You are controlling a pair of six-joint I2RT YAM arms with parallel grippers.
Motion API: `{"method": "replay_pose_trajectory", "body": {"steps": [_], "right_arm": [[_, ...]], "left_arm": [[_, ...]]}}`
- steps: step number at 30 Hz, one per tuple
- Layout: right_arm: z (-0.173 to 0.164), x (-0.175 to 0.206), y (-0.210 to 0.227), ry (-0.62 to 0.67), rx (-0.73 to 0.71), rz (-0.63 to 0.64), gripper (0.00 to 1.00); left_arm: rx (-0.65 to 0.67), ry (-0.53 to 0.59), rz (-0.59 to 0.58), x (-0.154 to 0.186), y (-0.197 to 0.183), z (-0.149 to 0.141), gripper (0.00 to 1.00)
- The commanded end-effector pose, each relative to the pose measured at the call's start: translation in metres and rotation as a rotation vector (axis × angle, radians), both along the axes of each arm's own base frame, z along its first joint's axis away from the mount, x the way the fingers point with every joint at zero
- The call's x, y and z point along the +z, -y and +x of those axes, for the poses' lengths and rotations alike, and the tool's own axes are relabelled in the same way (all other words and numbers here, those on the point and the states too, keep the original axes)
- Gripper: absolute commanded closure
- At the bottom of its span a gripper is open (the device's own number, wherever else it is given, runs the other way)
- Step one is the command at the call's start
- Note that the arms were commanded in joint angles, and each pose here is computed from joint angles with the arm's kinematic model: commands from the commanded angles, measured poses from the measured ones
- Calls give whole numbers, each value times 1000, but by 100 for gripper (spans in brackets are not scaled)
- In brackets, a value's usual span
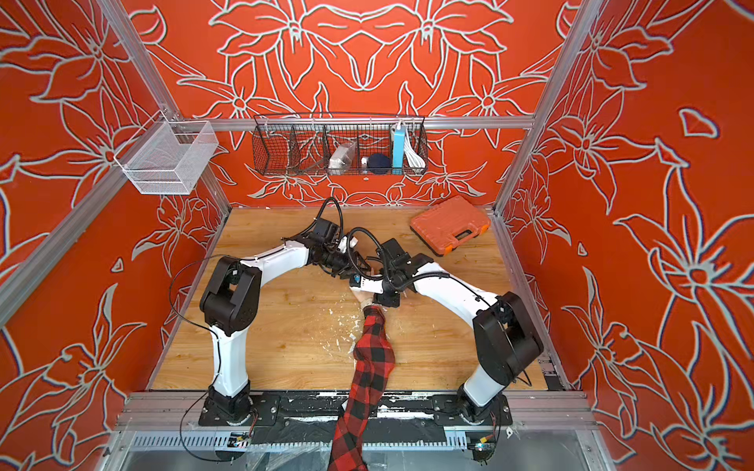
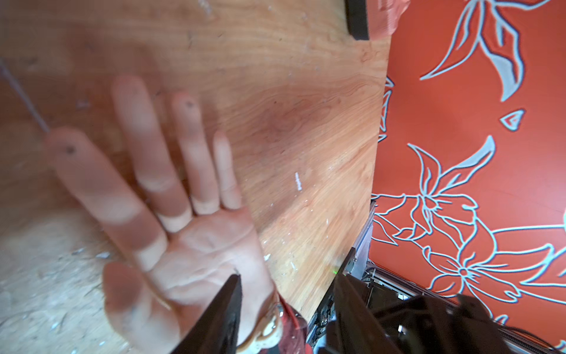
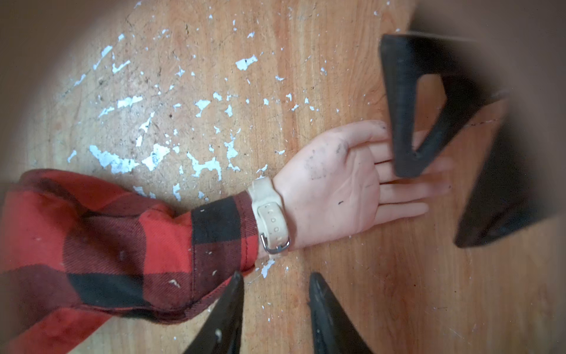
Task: Take off the watch
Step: Untie the watch from the hand.
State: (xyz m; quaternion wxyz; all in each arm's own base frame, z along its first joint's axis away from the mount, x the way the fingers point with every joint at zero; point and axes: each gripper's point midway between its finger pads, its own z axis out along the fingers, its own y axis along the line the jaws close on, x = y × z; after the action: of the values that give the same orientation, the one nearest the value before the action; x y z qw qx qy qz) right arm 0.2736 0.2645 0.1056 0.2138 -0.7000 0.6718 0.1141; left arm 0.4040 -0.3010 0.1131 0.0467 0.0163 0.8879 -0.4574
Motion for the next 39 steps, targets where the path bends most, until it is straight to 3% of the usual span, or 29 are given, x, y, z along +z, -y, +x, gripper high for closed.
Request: {"method": "replay_pose_trajectory", "body": {"steps": [1,11,26,39], "right_arm": [[-12,-12,1,-70,110,-39,64],[0,-13,-16,-69,144,-12,66],[1,-28,-26,-94,191,-47,73],[4,-37,-25,-88,195,-77,91]], "left_arm": [[-34,-67,13,-15,-1,-7,51],[-26,-125,9,-39,0,-11,51],[-21,-127,50,-48,-4,-10,51],[-24,-114,76,-50,-7,-9,52]]}}
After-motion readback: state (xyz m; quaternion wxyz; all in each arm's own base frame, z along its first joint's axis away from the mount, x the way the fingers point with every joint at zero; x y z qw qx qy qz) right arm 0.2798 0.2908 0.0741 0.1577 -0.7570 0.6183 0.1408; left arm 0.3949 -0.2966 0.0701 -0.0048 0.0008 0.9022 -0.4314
